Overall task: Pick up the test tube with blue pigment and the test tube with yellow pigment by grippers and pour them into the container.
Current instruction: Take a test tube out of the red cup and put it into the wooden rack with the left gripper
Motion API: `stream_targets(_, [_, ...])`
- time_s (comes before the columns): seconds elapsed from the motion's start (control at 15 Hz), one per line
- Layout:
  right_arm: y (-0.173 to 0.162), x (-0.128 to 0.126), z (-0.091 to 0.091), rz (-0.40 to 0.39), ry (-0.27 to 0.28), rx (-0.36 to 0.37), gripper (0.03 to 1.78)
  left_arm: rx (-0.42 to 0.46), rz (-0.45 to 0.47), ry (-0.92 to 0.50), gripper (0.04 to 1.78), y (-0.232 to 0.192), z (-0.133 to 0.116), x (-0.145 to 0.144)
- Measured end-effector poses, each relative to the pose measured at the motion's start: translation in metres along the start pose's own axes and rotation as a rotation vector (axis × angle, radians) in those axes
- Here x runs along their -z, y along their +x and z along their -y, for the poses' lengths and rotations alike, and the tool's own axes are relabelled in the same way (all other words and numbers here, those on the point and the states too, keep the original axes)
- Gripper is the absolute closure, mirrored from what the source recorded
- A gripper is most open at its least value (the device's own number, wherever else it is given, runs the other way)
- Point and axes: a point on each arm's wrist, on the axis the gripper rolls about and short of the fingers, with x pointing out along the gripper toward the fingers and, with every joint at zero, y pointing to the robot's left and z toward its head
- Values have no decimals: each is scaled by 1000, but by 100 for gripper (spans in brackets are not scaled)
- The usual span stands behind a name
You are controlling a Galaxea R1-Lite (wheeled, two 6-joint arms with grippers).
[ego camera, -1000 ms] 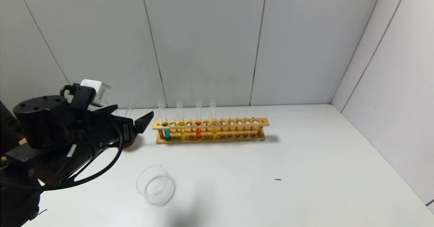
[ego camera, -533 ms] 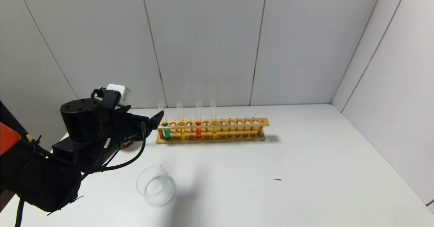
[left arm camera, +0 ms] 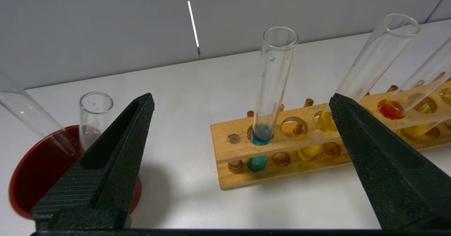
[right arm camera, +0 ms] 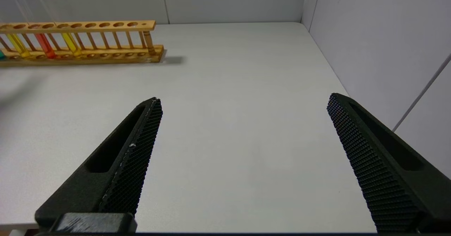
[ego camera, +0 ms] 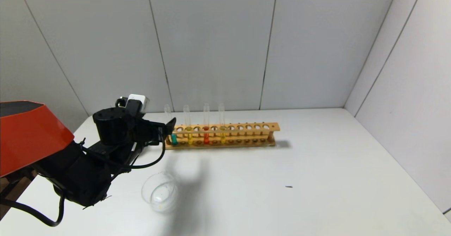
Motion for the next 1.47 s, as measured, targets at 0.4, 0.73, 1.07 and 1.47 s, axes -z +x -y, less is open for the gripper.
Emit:
stream_targets(0.4, [0, 0, 0, 0, 0, 0, 10, 6, 11, -2, 7, 15, 7, 3])
stream_targets(0.73, [0, 0, 0, 0, 0, 0, 10, 0, 28, -1, 7, 23, 13, 2])
stream_targets(1.07, [0, 0, 0, 0, 1, 0, 10, 1, 37, -2, 7, 30, 15, 2])
stream_targets(1.47, [0, 0, 0, 0, 0, 0, 10, 1, 44, -3, 7, 35, 16, 2])
